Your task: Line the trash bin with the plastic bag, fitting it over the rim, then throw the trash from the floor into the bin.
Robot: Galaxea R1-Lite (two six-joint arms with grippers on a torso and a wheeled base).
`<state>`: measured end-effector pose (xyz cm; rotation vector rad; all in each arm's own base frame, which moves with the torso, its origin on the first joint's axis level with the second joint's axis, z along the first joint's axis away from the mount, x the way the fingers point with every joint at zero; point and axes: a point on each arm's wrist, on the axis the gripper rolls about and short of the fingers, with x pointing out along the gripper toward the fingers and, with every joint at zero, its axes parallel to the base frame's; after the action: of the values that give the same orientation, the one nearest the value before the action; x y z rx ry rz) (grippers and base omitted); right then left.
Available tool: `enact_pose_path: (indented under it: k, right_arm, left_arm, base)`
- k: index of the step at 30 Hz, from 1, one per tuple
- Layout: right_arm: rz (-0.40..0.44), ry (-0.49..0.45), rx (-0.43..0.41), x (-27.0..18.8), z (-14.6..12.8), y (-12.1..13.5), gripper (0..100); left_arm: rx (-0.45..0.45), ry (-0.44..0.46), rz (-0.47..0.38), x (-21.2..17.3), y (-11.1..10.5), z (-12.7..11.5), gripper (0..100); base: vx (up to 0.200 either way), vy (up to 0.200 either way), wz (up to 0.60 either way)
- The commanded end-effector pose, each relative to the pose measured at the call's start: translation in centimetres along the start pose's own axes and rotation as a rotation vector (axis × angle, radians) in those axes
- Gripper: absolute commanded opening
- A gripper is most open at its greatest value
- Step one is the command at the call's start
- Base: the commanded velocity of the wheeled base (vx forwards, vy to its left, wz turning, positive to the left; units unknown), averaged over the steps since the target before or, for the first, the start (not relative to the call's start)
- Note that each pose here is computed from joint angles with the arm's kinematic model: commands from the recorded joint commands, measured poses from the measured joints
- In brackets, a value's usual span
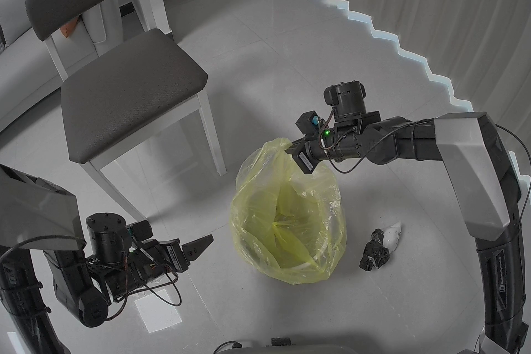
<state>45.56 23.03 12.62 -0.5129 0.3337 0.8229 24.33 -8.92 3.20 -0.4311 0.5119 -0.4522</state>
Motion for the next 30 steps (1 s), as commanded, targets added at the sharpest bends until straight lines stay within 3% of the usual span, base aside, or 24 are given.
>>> enact_pose_path:
  k: [1,9,16,22,28,29,30]
  right_arm:
    - [-0.013,-0.009,-0.002,-0.1,0.1,-0.5,0]
    - [0.01,0.056,-0.016,1.3,-2.1,-0.5,0]
    - [-0.027,0.082,-0.03,0.9,-2.7,-1.5,0]
    - [0.014,0.14,-0.008,3.4,-5.5,-0.3,0]
    - [0.017,0.137,0.006,3.4,-5.3,-0.1,0]
    - [0.016,0.136,0.009,3.3,-5.2,-0.1,100]
    - [0.016,0.136,0.014,3.3,-5.2,-0.1,100]
  left_arm:
    - [-0.002,0.009,0.003,0.1,0.1,-0.2,100]
    - [-0.005,0.01,0.009,0.1,0.3,-0.3,100]
    - [-0.008,0.014,0.014,0.2,0.4,-0.4,100]
    - [-0.009,0.019,0.017,-0.6,0.5,-0.8,100]
    - [-0.021,0.013,0.046,-1.4,1.1,-0.8,100]
    - [-0.023,0.017,0.048,-1.5,1.1,-0.8,100]
    - [-0.023,0.015,0.049,-1.6,1.1,-0.8,100]
  base:
    - [0.0,0.0,0.0]
    - [0.0,0.0,0.0]
    - [0.0,0.0,0.0]
    - [0.0,0.0,0.0]
    - [0.0,0.0,0.0]
    - [0.0,0.0,0.0]
    - [0.0,0.0,0.0]
